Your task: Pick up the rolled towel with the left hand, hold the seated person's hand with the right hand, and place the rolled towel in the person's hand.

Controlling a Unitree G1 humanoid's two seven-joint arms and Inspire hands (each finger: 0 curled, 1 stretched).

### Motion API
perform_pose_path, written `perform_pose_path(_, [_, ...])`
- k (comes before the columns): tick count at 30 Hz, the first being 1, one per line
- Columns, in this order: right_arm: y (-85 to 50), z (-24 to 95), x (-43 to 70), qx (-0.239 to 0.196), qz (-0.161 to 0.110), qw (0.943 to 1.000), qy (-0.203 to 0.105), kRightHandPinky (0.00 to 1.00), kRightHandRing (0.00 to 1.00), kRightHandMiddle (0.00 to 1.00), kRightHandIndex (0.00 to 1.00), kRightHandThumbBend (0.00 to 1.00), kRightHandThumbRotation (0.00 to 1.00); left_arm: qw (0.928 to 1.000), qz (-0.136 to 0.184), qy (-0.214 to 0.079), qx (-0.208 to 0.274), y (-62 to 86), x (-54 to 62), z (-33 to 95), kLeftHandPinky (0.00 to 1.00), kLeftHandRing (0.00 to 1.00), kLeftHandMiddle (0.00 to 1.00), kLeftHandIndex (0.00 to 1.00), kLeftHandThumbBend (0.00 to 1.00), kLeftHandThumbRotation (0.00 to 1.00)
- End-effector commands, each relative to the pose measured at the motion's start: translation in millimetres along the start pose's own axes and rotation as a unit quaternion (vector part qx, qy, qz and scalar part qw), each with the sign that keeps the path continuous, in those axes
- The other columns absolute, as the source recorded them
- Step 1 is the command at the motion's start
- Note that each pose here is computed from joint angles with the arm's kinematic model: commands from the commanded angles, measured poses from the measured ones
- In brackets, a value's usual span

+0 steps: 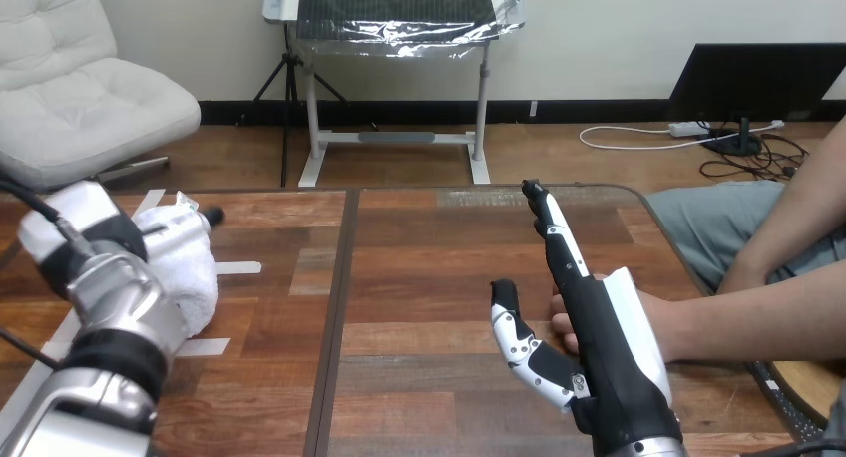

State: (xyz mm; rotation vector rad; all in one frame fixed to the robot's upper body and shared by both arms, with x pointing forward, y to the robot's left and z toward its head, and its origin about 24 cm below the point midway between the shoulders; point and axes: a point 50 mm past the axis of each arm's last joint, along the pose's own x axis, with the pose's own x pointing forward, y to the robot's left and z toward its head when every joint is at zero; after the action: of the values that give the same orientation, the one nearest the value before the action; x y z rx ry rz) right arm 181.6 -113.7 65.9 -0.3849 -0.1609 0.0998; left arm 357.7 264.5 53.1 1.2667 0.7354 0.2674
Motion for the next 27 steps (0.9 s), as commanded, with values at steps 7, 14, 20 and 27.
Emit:
perform_pose_path(7, [-9.6, 25.4, 11.1, -0.003, -0.019, 0.9980, -0.060, 1.00, 1.00, 1.00, 1.00, 0.00, 0.00, 0.9992, -0.023, -0.029, -0.017, 21.2, -2.3, 30.0, 0.70, 0.74, 0.82, 1.00, 1.00, 0.95])
perform_pose_path(14, [-10.3, 26.0, 10.0, -0.008, -0.014, 0.9981, -0.059, 1.00, 1.00, 1.00, 1.00, 0.01, 0.00, 0.9986, -0.038, -0.031, -0.019, 14.1, -2.5, 29.9, 0.68, 0.69, 0.75, 1.00, 1.00, 0.93])
perform_pose_path(20, [-11.1, 25.5, 9.0, -0.013, -0.012, 0.9983, -0.056, 1.00, 1.00, 1.00, 1.00, 0.02, 0.00, 0.9981, -0.044, -0.034, -0.028, 6.9, -3.5, 30.5, 0.60, 0.62, 0.68, 0.99, 1.00, 0.91])
perform_pose_path(27, [-12.5, 24.8, 8.6, -0.012, -0.010, 0.9985, -0.053, 1.00, 1.00, 1.00, 1.00, 0.02, 0.00, 0.9982, -0.049, -0.035, -0.005, -1.6, -4.9, 30.5, 0.42, 0.46, 0.55, 0.98, 1.00, 0.91])
